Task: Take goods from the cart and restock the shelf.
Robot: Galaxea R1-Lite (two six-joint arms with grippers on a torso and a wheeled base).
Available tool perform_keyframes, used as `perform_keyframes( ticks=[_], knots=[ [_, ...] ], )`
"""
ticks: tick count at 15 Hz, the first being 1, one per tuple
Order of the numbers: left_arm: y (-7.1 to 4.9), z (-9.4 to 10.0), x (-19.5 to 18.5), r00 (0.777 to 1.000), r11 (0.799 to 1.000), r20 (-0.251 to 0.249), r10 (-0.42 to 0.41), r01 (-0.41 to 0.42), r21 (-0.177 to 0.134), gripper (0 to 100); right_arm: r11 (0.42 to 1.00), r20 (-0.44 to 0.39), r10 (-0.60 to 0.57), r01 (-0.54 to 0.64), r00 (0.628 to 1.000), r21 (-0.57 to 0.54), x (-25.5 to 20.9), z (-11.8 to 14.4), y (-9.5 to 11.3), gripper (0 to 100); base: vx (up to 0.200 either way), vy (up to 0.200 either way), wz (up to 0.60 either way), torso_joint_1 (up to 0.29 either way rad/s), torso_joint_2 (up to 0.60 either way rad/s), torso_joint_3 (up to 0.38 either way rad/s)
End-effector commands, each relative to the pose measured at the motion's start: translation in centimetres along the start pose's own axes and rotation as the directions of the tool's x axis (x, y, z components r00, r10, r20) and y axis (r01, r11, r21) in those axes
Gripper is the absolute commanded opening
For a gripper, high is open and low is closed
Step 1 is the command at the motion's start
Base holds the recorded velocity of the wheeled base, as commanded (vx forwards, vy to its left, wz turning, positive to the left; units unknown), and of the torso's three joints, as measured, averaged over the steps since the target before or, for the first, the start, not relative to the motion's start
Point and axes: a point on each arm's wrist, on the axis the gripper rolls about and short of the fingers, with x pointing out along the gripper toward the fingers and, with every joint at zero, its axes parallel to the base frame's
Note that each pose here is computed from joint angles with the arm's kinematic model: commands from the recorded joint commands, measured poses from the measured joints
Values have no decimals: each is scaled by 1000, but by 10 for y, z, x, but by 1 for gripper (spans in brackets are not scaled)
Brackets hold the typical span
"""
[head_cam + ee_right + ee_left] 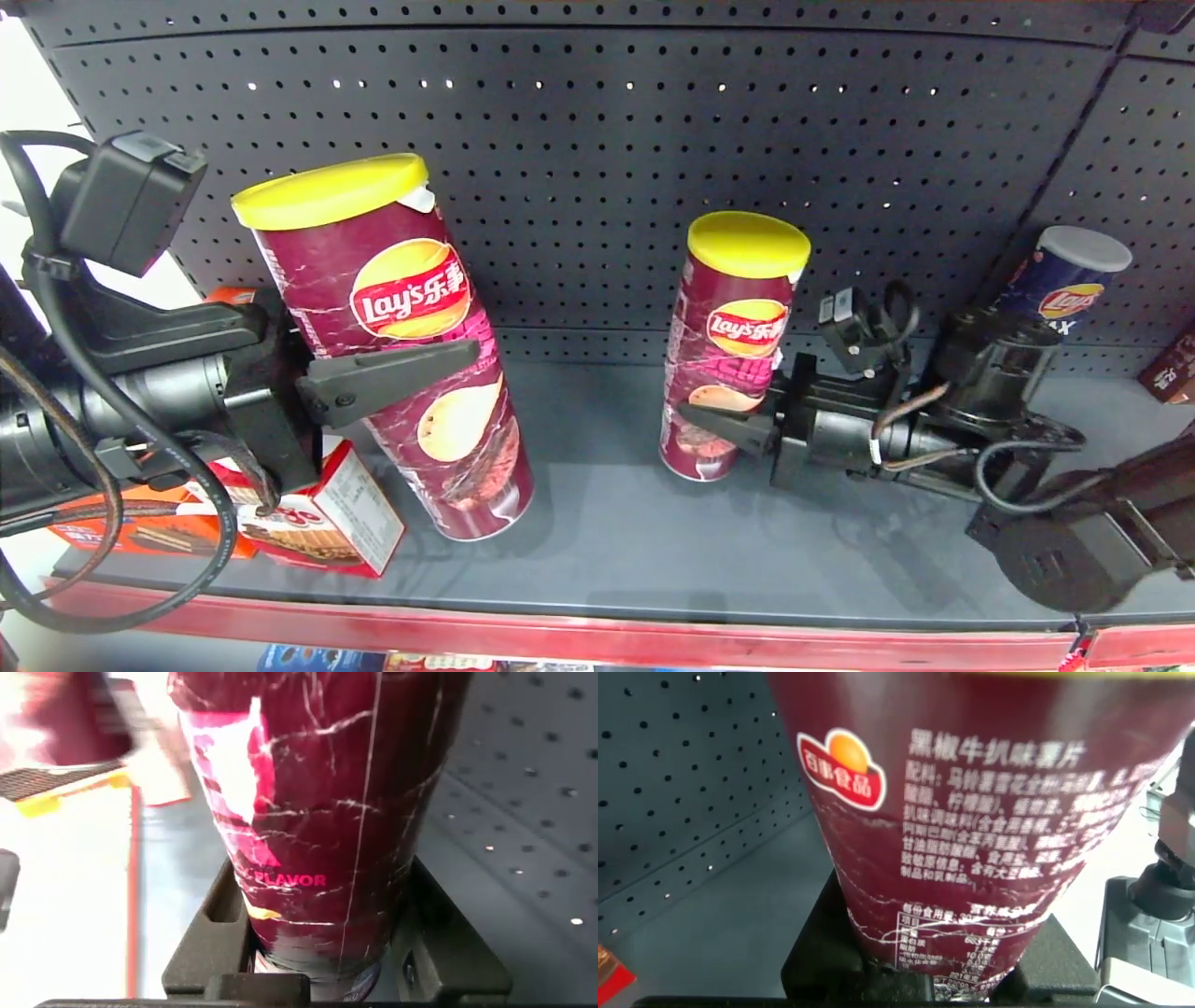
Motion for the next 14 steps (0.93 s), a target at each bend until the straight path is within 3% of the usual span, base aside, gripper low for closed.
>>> perform_keyframes(
  ticks=[1,5,9,14],
  knots=[
    [0,1,0,1000,1000,2,0,0,2,0,999,36,31,-31,999,-19,-18,9,33,0,0,0,0,0,0,0],
    [0,2,0,1000,1000,5,3,-3,2,0,999,0,47,-47,999,4,-29,-15,48,0,0,0,0,0,0,0],
    [0,2,-1,1000,1000,5,4,-4,2,0,999,-44,44,-43,998,24,-25,-45,45,0,0,0,0,0,0,0],
    [1,2,-1,1000,1000,5,7,-7,2,0,998,-72,51,-48,996,44,-19,-62,43,0,0,0,0,0,0,0]
  ],
)
